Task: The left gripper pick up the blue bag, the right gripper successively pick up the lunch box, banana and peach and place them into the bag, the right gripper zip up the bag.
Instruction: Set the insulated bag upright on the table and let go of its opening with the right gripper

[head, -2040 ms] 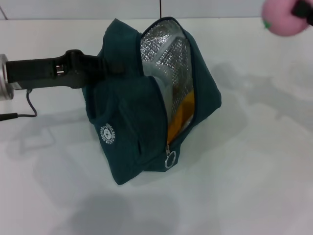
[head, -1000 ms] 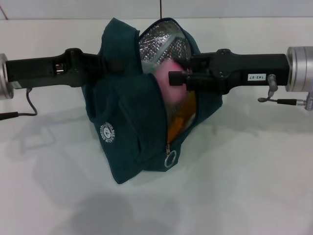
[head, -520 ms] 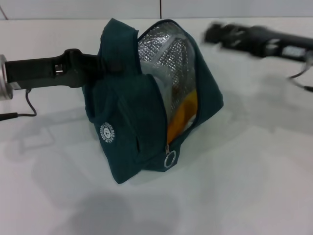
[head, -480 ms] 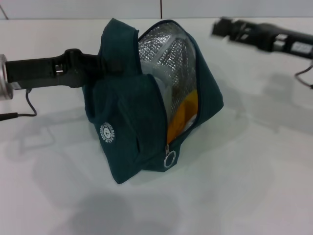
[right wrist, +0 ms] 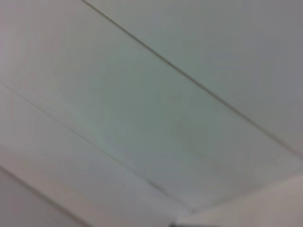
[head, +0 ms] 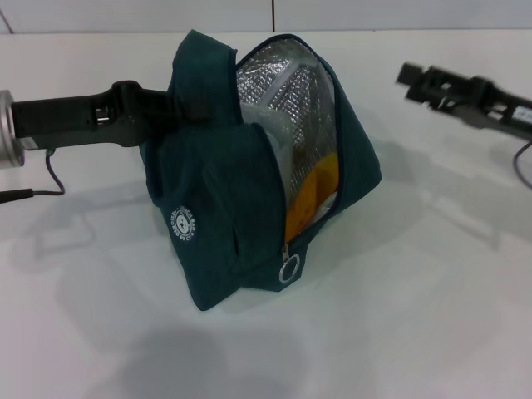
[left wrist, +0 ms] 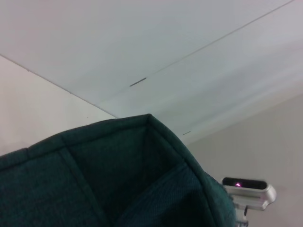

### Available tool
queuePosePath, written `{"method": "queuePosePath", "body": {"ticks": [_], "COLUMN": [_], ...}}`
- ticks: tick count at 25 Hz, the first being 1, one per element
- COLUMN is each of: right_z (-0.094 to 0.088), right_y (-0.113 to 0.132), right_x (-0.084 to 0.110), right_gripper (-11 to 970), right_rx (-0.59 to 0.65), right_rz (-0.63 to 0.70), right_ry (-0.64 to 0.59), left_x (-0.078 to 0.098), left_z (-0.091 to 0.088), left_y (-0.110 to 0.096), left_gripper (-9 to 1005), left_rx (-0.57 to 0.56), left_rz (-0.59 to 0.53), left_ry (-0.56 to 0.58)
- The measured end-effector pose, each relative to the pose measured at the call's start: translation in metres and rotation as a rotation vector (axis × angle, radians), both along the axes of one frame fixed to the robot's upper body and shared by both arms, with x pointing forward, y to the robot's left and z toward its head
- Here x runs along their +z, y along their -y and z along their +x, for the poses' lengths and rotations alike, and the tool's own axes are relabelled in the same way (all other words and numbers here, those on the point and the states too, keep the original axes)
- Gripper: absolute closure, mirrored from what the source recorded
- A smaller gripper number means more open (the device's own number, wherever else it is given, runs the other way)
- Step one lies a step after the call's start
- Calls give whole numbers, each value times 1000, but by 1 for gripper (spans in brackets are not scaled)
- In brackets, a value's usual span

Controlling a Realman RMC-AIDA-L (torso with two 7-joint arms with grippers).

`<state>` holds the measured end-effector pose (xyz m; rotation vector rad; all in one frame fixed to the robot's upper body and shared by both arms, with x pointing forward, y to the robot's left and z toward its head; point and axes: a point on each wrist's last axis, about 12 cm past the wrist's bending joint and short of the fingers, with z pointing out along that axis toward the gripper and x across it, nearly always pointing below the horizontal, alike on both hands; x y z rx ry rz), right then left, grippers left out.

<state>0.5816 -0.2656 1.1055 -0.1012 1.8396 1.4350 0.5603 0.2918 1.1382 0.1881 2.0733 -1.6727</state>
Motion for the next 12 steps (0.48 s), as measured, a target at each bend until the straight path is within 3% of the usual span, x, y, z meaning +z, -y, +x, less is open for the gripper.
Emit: {"method": "queuePosePath", "body": {"ticks": [5, 12], "right_z": [3, 7], "right_y": [-28, -44], "right_x": [-7, -4], "right_gripper": [276, 304], "right_rx": [84, 149], "right_rz": [-33, -66], "right_ry": [-61, -56], "left_x": [0, 0], "left_z": [0, 1], "left_y": [2, 3], "left_gripper": [925, 925], "left_rx": [-2, -4], "left_rz": [-2, -1], "left_ry": [0, 0]}}
